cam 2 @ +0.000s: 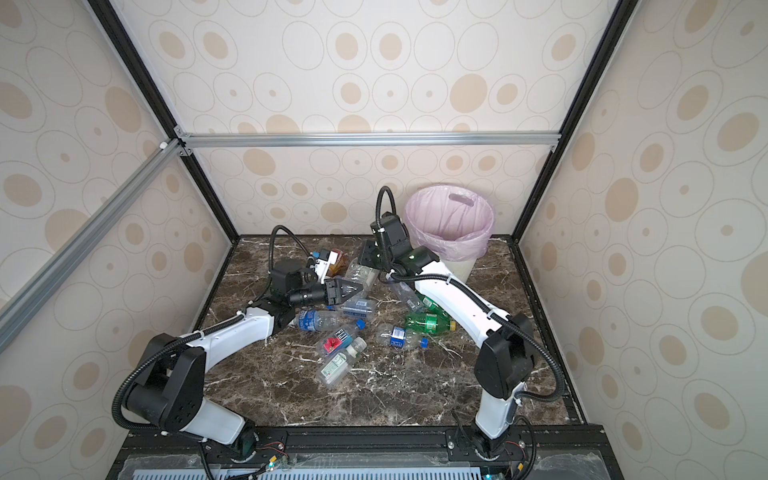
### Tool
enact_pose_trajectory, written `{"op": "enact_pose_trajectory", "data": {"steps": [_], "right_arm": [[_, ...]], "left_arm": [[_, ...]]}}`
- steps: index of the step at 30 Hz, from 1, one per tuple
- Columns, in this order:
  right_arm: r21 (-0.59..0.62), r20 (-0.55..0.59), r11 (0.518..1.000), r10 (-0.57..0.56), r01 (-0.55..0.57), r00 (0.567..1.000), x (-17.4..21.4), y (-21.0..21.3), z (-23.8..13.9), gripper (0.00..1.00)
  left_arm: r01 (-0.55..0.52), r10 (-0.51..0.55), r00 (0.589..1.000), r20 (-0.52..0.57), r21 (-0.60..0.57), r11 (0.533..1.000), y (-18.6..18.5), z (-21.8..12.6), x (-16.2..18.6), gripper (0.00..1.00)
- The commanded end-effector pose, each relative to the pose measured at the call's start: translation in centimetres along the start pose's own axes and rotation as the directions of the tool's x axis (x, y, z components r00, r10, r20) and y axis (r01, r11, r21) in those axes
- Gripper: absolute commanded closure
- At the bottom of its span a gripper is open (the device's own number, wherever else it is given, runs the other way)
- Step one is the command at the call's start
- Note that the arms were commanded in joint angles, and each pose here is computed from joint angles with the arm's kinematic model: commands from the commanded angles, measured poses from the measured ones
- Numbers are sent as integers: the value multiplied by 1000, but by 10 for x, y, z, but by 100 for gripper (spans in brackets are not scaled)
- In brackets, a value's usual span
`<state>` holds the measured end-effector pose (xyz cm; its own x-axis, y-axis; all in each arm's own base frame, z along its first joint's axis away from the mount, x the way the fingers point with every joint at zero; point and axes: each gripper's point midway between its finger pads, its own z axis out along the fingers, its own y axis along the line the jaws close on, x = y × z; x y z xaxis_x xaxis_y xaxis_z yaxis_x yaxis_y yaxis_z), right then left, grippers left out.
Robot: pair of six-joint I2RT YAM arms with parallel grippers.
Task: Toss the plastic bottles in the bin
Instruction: 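Lift the clear bottle toward the right gripper while the right gripper grasps its cap, then raise the clear bottle over the bin with the right gripper while the left releases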
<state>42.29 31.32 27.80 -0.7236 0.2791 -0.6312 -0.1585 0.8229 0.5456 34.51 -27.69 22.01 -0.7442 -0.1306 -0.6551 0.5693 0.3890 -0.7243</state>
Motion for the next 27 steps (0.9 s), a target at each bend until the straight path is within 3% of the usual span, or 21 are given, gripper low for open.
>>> {"op": "enact_pose_trajectory", "data": {"steps": [1, 12, 27], "right_arm": [[-21, 1, 1000, 14, -14, 1000, -2, 7, 6, 58], [-36, 0, 999, 20, -20, 1000, -3, 10, 7, 84], [8, 113, 997, -72, 72, 991, -36, 11, -32, 90]], "left_arm": [[-58, 57, 998, 24, 41, 998, -19, -3, -9, 49], [-55, 55, 998, 21, 21, 998, -15, -3, -8, 43], [-98, 98, 995, 15, -5, 995, -14, -4, -9, 15]]}}
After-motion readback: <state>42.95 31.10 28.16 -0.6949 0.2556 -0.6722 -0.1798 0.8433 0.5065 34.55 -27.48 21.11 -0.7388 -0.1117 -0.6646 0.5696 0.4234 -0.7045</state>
